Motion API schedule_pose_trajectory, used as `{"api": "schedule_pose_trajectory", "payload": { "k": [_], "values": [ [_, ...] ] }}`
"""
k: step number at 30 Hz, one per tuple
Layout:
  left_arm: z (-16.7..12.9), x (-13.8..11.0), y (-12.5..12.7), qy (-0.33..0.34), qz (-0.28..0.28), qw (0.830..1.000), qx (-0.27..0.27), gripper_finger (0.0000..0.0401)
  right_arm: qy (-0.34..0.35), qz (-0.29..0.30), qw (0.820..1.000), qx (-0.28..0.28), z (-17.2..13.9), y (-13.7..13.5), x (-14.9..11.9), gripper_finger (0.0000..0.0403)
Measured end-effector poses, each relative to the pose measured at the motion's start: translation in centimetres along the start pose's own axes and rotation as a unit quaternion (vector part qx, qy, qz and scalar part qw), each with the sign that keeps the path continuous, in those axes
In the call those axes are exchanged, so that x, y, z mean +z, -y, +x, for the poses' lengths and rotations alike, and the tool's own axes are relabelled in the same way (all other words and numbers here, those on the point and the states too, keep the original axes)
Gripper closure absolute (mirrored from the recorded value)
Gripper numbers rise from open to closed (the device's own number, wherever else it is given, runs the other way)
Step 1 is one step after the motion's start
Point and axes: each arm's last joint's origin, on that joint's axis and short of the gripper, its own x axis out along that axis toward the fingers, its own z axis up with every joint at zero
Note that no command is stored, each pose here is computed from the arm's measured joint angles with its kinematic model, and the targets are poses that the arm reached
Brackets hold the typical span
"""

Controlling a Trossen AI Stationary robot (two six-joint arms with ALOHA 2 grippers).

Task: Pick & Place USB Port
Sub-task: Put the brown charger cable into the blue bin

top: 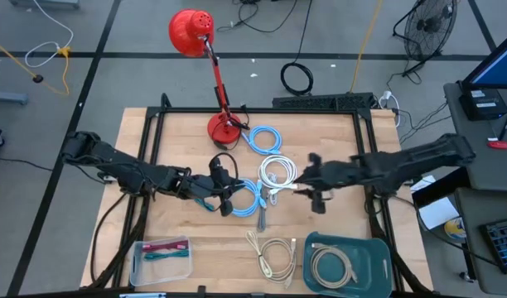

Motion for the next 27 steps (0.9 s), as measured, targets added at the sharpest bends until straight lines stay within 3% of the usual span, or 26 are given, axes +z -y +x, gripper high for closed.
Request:
{"api": "schedule_pose_trajectory", "payload": {
  "k": [8,15,20,27],
  "values": [
    [0.0,-0.1,0.0,-0.003,0.004,1.0,0.0,0.0341,-0.133,-0.023,0.985,0.111,6.6,-1.3,-2.4,0.0264],
    [0.0,-0.1,0.0,-0.003,0.005,1.0,0.0,0.0341,-0.117,-0.063,0.975,0.178,8.7,-4.2,-2.9,0.0264],
    [0.0,-0.1,0.0,-0.003,0.005,1.0,0.0,0.0341,-0.108,-0.078,0.973,0.186,8.7,-5.6,-2.8,0.0263],
    [0.0,-0.1,0.0,-0.003,0.005,1.0,0.0,0.0341,-0.084,-0.097,0.982,0.137,8.3,-6.3,-1.8,0.0263]
  ]
}}
